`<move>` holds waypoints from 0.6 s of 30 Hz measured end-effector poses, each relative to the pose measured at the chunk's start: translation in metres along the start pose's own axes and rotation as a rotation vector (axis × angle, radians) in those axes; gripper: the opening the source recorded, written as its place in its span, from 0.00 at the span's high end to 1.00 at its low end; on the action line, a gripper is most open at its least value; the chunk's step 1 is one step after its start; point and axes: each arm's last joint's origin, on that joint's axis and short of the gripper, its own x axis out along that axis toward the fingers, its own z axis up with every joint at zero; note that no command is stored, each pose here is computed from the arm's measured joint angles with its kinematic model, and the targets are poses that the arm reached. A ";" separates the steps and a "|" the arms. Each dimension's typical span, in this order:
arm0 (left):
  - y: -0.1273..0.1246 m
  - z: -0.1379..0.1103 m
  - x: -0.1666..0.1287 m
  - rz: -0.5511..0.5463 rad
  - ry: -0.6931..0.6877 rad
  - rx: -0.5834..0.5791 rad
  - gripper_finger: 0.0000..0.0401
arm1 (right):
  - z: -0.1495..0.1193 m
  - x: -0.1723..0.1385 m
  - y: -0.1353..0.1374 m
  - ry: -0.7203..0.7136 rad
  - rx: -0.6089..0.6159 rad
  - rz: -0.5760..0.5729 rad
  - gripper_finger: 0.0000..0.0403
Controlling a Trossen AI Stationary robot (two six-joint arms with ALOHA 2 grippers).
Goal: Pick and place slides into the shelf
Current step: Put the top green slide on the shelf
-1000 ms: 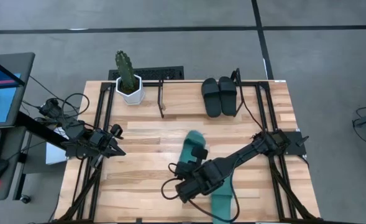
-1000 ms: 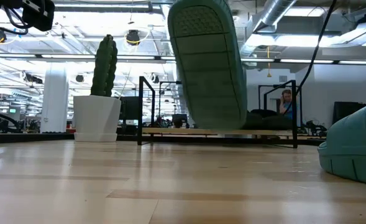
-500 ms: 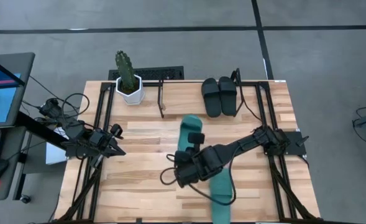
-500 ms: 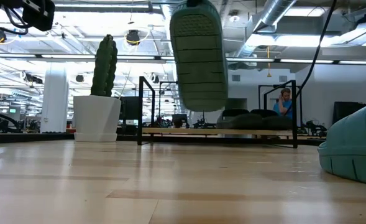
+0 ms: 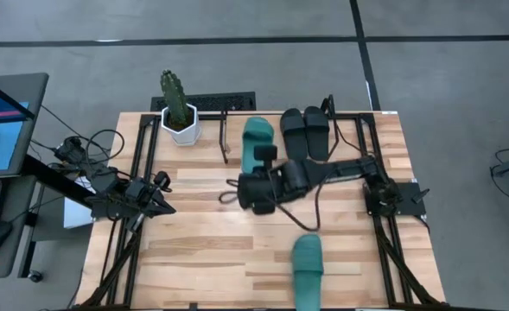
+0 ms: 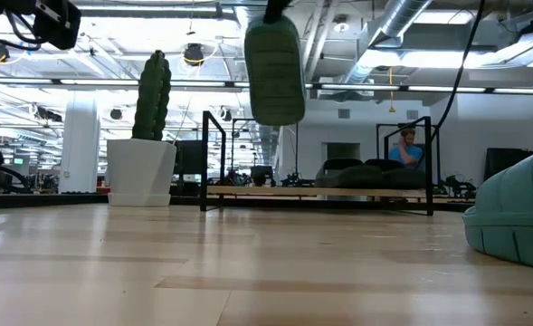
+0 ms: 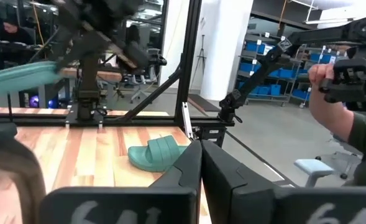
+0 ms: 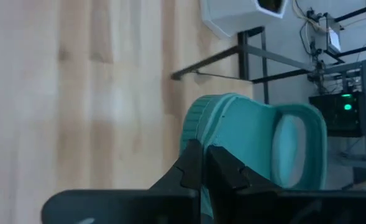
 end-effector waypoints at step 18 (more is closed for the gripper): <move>0.002 -0.011 -0.001 0.024 0.113 -0.108 1.00 | -0.014 0.053 -0.093 0.031 -0.087 0.064 1.00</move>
